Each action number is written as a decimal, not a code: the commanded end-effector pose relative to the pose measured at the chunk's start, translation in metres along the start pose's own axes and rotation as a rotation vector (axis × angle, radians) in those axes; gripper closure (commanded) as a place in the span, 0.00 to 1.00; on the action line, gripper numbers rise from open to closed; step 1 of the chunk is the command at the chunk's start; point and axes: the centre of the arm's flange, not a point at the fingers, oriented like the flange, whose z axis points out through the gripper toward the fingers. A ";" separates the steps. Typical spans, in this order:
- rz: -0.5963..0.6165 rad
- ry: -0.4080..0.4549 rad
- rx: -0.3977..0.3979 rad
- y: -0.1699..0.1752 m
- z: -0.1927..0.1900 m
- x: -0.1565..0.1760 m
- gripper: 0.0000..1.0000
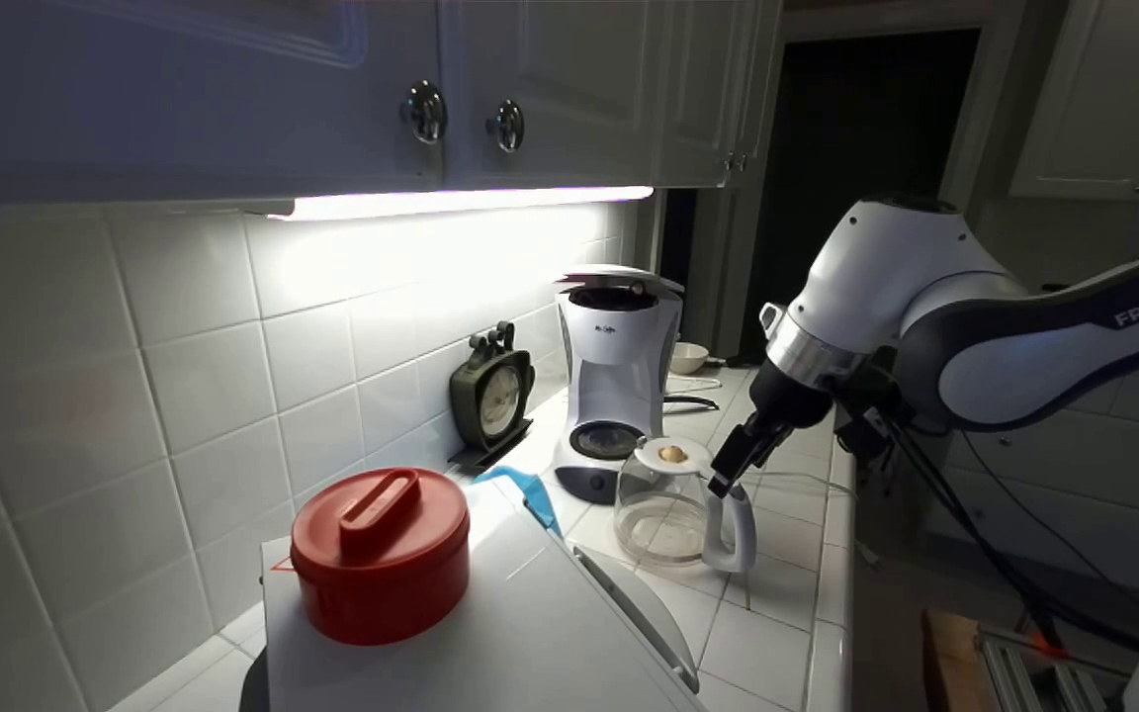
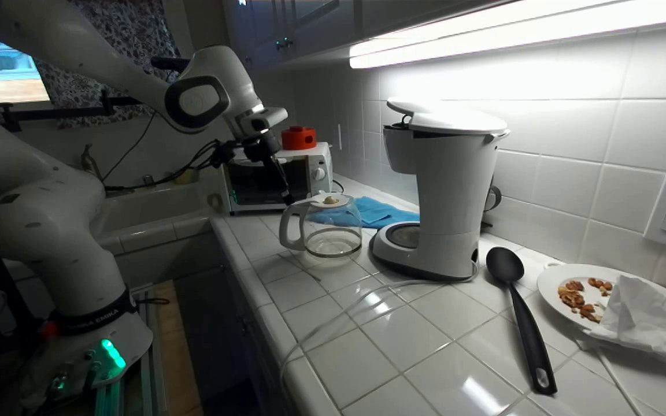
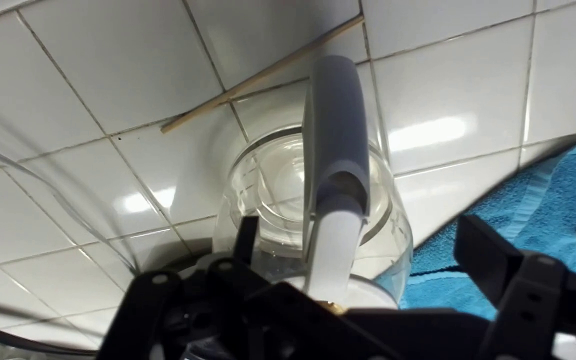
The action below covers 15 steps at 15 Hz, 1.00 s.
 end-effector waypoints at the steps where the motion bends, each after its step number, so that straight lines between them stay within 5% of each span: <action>1: -0.016 -0.005 -0.005 -0.008 0.019 -0.005 0.00; 8: -0.040 -0.042 -0.016 -0.014 0.034 -0.011 0.02; 10: -0.041 -0.049 -0.017 -0.013 0.037 -0.012 0.26; 15: -0.049 -0.058 -0.023 -0.013 0.041 -0.013 0.61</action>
